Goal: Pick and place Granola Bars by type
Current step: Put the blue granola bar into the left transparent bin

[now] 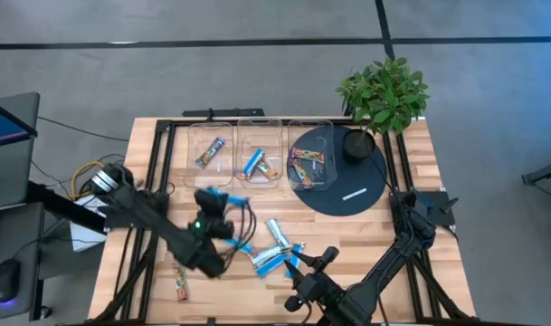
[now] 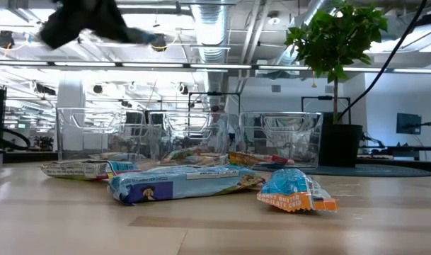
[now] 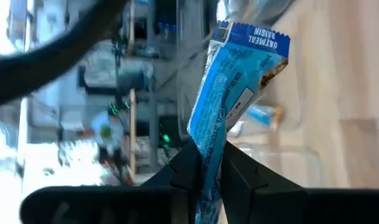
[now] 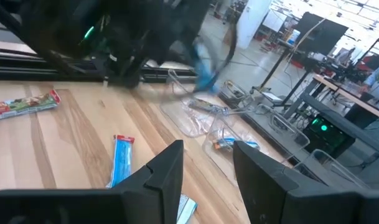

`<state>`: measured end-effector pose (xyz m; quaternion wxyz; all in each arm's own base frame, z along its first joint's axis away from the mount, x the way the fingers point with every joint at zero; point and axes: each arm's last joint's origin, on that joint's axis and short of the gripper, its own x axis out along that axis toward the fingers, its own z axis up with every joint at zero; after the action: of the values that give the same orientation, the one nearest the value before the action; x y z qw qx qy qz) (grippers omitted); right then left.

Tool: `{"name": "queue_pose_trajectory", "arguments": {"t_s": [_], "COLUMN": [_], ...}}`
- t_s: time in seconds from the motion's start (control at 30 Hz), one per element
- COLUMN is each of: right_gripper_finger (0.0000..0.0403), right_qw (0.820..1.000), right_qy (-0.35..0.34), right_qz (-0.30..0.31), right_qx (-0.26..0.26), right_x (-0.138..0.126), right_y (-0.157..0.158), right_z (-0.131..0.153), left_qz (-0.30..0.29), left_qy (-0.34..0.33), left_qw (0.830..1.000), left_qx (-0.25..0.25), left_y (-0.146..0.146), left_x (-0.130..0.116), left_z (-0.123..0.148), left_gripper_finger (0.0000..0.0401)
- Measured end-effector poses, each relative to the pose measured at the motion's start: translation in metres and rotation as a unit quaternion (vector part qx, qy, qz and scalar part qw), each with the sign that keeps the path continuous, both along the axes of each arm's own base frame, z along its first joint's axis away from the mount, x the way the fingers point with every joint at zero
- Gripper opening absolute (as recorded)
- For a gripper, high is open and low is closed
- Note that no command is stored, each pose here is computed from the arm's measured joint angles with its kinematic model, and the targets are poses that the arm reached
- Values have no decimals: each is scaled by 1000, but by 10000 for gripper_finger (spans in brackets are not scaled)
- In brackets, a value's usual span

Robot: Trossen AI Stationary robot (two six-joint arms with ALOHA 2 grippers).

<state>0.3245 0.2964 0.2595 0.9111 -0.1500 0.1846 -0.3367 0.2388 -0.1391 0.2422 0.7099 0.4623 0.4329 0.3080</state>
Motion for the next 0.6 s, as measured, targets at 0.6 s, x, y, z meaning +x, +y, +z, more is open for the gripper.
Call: {"name": "queue_pose_trajectory", "arguments": {"t_s": [0.6], "right_gripper_finger": [133], "right_qw": [1000], "right_qy": [9], "right_qz": [-2], "right_qx": [11], "right_x": [4], "right_y": [-2], "right_z": [0], "left_qz": [279], "left_qy": [-108], "left_qw": [945], "left_qx": [-131], "left_y": [140], "left_x": [-5], "left_z": [56], "left_gripper_finger": [41]}}
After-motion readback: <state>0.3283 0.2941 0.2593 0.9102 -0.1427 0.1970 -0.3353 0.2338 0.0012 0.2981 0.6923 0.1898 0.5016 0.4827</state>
